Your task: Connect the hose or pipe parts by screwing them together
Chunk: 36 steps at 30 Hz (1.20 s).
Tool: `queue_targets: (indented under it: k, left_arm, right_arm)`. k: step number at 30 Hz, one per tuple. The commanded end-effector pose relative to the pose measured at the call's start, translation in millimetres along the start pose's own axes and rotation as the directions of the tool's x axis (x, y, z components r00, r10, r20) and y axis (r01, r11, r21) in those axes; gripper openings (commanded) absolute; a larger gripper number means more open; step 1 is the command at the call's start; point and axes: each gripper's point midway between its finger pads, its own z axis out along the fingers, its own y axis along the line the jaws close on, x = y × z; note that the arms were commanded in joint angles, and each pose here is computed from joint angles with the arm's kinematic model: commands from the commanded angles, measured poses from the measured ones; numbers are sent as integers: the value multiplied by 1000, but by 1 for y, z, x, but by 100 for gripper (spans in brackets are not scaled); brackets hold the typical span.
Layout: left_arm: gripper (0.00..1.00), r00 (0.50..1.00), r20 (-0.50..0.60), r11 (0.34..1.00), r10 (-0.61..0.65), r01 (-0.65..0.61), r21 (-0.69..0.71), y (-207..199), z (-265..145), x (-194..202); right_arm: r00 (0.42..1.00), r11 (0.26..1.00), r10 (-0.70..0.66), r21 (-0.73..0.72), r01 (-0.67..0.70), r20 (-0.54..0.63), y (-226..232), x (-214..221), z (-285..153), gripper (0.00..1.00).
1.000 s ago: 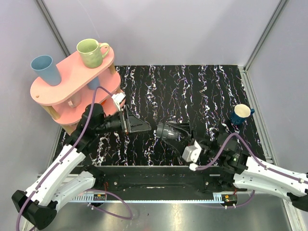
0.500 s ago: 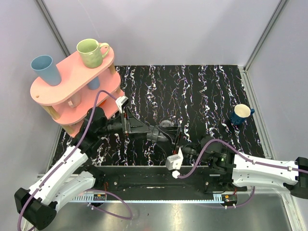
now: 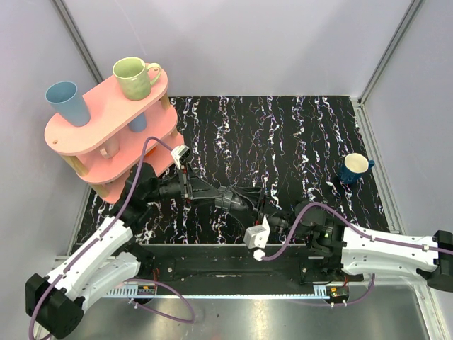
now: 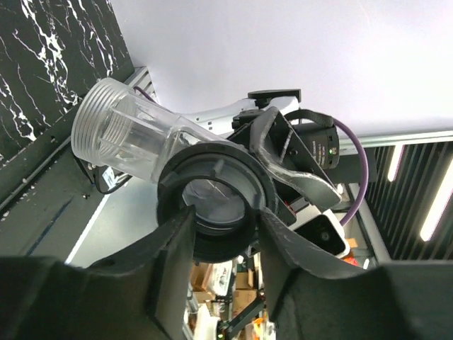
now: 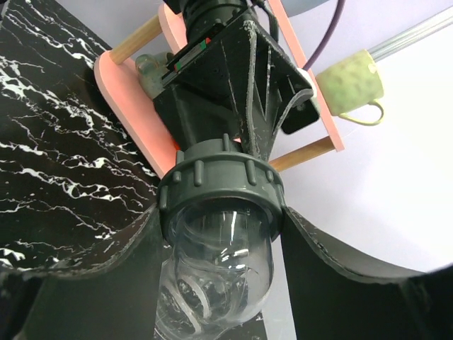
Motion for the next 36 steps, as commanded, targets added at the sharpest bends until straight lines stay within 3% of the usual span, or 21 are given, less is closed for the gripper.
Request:
queue_targets:
  k: [1,5,6,10,11,14,16,21,23,24,25,27,28,30,31,33,34,36]
  left_arm:
    - [38,1000,-13,997,7,-6,74,-14,-3,4]
    - [15,999,-6,996,32,-31,84,-18,-4,3]
    - [0,998,-5,995,55,-54,88,-19,-4,3]
    - [0,982,36,975,185,-188,115,-29,-7,2]
    - [0,973,53,965,224,-229,129,-32,-9,2]
    - [0,921,114,911,372,-386,144,-40,-14,2]
    - [0,857,157,850,491,-511,131,-40,-18,1]
    - [0,692,201,677,693,-721,145,-29,-20,9]
    - [0,634,202,614,747,-773,157,-19,-19,15]
    - [0,546,222,527,808,-838,140,-15,-19,15]
    - [0,512,237,494,826,-859,132,-11,-18,16]
    - [0,456,268,444,849,-890,108,2,-19,16]
    - [0,430,295,417,853,-902,110,-1,-21,16]
    - [0,426,296,413,855,-904,108,-2,-21,15]
    - [1,450,268,441,852,-892,94,4,-19,14]
    - [34,460,268,477,846,-879,1,-2,-19,-3]
    - [61,505,215,525,836,-850,-43,0,-20,-6]
    - [72,536,172,555,826,-828,-85,1,-23,-9]
  right_arm:
    - [994,987,42,151,-57,96,-43,-28,-7,0]
    - [990,983,89,152,-104,106,-43,-29,-7,0]
    - [988,980,109,156,-124,106,-44,-29,-6,0]
    - [959,941,254,197,-276,129,-53,-30,-3,0]
    - [929,905,346,215,-367,132,-54,-27,-2,0]
    - [863,824,484,254,-506,146,-63,-25,0,0]
    - [823,781,542,261,-568,169,-69,-29,1,0]
    - [635,595,731,223,-772,250,-80,-34,3,0]
    - [531,502,800,172,-847,279,-81,-38,4,0]
    - [493,467,821,159,-870,288,-84,-38,4,0]
    - [409,380,863,151,-913,298,-86,-32,4,0]
    - [324,309,901,98,-946,287,-80,-34,7,0]
    - [251,238,924,81,-968,289,-80,-32,8,0]
    - [202,195,940,54,-979,275,-75,-33,10,0]
    - [199,193,942,49,-980,270,-73,-33,10,0]
    - [222,210,941,71,-975,255,-68,-27,8,0]
    - [256,238,929,101,-966,265,-73,-25,2,0]
    - [312,280,918,157,-947,245,-71,-15,-4,0]
